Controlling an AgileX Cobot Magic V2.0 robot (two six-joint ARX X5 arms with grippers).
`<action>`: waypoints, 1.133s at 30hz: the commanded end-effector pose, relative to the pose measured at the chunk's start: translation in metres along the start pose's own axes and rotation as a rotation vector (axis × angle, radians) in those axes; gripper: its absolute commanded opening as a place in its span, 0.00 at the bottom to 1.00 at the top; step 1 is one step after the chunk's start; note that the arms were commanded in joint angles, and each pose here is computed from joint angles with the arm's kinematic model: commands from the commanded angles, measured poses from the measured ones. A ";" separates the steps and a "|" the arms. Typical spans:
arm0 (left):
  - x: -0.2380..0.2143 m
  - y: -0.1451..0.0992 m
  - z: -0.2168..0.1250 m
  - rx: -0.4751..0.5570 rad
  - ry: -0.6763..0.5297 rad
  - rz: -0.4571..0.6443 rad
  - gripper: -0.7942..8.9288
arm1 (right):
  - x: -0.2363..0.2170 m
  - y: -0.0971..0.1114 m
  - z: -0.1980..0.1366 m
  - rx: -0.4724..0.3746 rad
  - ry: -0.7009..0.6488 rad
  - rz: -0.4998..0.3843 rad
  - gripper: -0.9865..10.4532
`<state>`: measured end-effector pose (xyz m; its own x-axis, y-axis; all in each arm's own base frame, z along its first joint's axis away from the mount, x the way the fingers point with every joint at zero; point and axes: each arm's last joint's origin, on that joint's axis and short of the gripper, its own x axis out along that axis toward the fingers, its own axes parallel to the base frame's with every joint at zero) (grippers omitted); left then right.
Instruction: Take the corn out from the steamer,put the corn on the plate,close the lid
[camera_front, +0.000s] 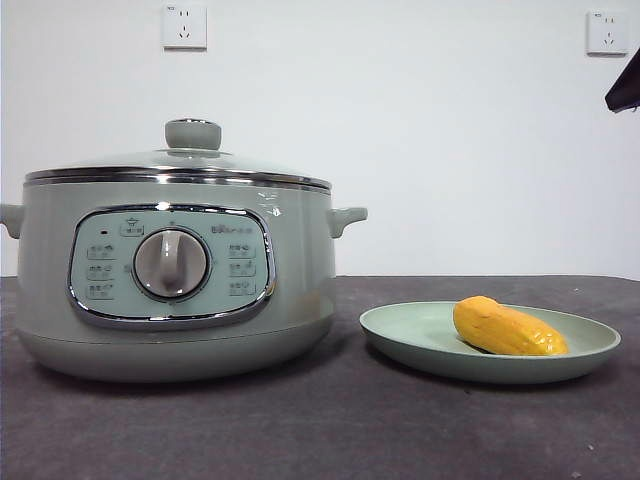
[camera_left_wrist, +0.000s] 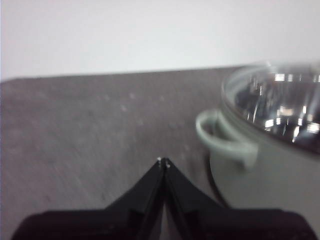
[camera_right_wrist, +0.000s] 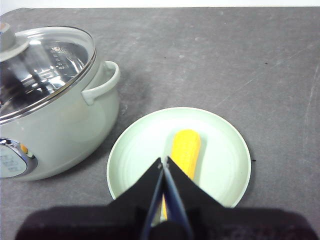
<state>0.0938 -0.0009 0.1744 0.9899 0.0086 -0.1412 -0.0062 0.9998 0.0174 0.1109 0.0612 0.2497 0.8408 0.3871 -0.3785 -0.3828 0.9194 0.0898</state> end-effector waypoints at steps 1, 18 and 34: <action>0.006 0.000 -0.015 -0.028 0.012 -0.001 0.08 | 0.001 0.000 -0.001 0.009 -0.002 0.001 0.09; 0.006 0.000 -0.026 -0.047 0.037 0.005 0.08 | 0.001 0.000 -0.001 0.009 -0.001 0.001 0.09; 0.006 0.000 -0.026 -0.047 0.037 0.005 0.08 | 0.001 0.000 -0.001 0.009 -0.001 0.001 0.09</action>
<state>0.0955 -0.0008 0.1514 0.9851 0.0082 -0.1717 -0.0123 0.9997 -0.0225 0.1109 0.0612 0.2497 0.8407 0.3870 -0.3789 -0.3828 0.9195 0.0898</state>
